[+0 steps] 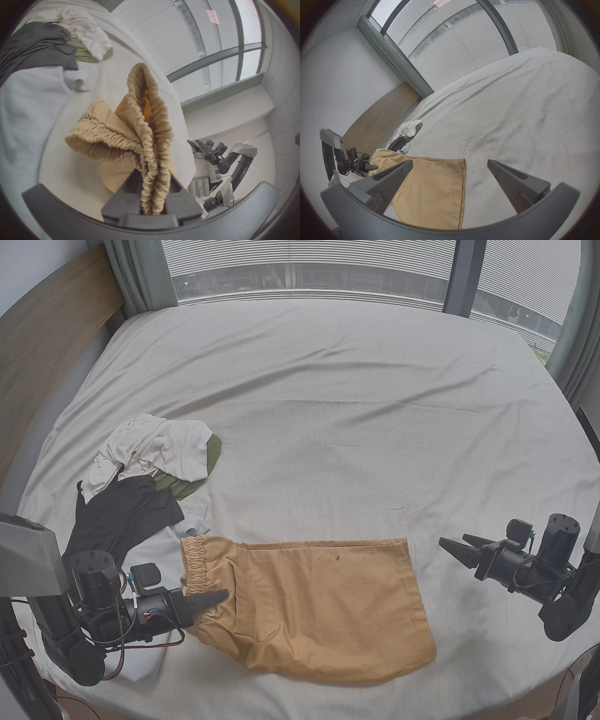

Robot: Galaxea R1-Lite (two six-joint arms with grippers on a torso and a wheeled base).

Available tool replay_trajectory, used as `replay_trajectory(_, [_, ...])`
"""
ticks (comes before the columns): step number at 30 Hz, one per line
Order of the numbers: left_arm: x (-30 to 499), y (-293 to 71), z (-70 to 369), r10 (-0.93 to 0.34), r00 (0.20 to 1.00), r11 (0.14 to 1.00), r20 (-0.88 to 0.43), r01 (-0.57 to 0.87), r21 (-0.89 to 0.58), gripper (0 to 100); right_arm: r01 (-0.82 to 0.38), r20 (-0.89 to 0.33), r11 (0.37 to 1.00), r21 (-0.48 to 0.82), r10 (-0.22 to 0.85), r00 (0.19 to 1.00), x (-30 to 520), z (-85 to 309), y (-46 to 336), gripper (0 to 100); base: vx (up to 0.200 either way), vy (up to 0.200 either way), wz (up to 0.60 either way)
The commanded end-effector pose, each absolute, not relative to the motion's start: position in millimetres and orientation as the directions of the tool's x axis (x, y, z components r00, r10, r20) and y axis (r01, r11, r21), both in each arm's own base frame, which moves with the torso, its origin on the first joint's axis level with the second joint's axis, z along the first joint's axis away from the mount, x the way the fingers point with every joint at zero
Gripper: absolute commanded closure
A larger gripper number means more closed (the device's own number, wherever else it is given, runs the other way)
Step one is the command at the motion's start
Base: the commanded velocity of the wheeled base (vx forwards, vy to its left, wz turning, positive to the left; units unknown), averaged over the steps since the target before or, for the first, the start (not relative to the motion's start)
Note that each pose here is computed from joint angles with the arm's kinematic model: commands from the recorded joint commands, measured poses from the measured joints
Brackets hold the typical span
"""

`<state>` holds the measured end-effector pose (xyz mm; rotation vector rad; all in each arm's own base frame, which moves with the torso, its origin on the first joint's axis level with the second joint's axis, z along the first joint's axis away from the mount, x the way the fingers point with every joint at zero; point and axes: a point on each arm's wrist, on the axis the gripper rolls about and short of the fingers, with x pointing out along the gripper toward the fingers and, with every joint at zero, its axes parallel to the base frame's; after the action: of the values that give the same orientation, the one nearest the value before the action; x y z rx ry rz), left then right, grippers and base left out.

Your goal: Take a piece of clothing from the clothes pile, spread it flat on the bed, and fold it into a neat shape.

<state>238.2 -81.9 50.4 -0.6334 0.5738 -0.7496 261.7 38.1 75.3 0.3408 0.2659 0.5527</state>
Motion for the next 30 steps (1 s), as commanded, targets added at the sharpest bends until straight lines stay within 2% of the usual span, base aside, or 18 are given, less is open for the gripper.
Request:
replay_trajectory(1, [238.1,-103.8,59.9,-0.814,0.547,0.506,-0.196,0.5,-0.703,100,-0.466,-0.154,0.797,0.384,0.553,0.819,261.7,75.3,38.3,0,0.0,0.0,0.0])
replay_trajectory(18, [246.8,-149.9,73.8,-0.889,0.445,0.375,-0.102,0.583,-0.72,100,-0.468,-0.146,0.796,0.383,0.553,0.82,261.8,77.3,38.3,0,0.0,0.0,0.0])
replay_trajectory(30, [235.4,-175.3,74.9,-0.928,0.361,0.313,-0.091,0.622,-0.718,100,-0.468,-0.138,0.796,0.383,0.551,0.823,262.5,79.2,37.5,0,0.0,0.0,0.0])
